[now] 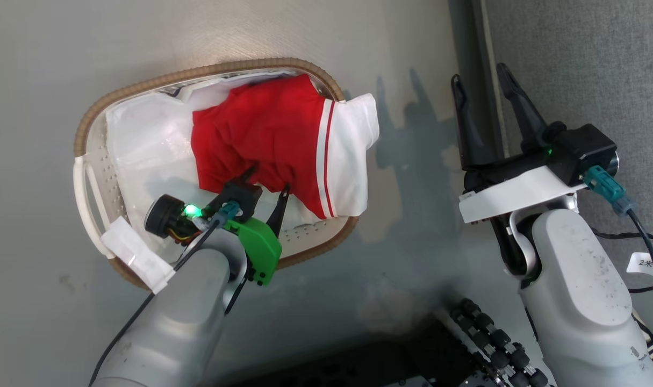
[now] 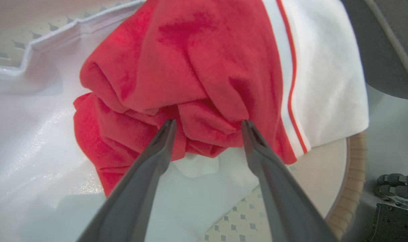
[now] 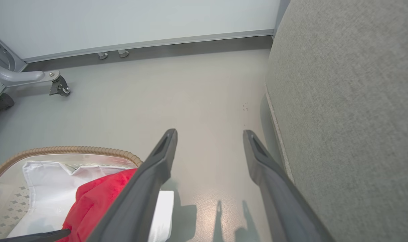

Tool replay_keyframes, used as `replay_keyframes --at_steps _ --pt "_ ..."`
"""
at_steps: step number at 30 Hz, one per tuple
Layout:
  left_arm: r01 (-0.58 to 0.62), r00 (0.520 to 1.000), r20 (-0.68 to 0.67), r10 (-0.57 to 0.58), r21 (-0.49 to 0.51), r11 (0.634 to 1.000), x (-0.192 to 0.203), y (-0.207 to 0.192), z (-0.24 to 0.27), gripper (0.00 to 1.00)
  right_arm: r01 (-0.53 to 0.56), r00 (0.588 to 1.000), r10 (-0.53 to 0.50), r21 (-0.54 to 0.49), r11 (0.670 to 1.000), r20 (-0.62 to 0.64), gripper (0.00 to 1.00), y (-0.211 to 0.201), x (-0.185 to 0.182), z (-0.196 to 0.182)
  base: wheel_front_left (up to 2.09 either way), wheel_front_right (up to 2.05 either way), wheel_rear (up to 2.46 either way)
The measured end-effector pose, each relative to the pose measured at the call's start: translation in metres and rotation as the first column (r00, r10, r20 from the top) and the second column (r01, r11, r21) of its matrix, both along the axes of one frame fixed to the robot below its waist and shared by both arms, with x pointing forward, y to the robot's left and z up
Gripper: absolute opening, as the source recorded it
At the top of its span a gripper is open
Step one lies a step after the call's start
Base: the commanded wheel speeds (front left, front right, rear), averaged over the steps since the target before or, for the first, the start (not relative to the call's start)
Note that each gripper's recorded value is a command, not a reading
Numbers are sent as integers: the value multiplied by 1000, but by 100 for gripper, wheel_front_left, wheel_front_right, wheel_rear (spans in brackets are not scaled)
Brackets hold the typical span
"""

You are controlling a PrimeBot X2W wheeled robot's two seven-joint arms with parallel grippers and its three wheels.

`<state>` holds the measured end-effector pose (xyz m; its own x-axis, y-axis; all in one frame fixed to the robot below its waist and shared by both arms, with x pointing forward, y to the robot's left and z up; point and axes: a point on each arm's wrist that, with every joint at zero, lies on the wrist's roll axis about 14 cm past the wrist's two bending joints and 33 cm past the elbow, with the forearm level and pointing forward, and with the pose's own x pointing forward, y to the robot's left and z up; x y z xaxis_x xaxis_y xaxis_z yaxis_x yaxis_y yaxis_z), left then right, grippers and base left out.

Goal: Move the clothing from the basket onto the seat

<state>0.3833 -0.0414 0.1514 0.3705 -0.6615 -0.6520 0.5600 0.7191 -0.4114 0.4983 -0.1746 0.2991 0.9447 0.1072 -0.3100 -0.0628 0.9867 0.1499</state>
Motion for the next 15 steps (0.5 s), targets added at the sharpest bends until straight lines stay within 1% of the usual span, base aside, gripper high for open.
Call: replay_keyframes --at_steps 7,15 --pt "8 1000 -12 -9 -34 999 9 -14 -4 100 7 1000 -7 -2 1000 -8 100 -4 1 -5 0 0 0" --pt "57 997 -57 -55 24 998 5 -9 -25 100 13 1000 -13 -4 1000 -24 100 -7 -1 -13 0 0 0"
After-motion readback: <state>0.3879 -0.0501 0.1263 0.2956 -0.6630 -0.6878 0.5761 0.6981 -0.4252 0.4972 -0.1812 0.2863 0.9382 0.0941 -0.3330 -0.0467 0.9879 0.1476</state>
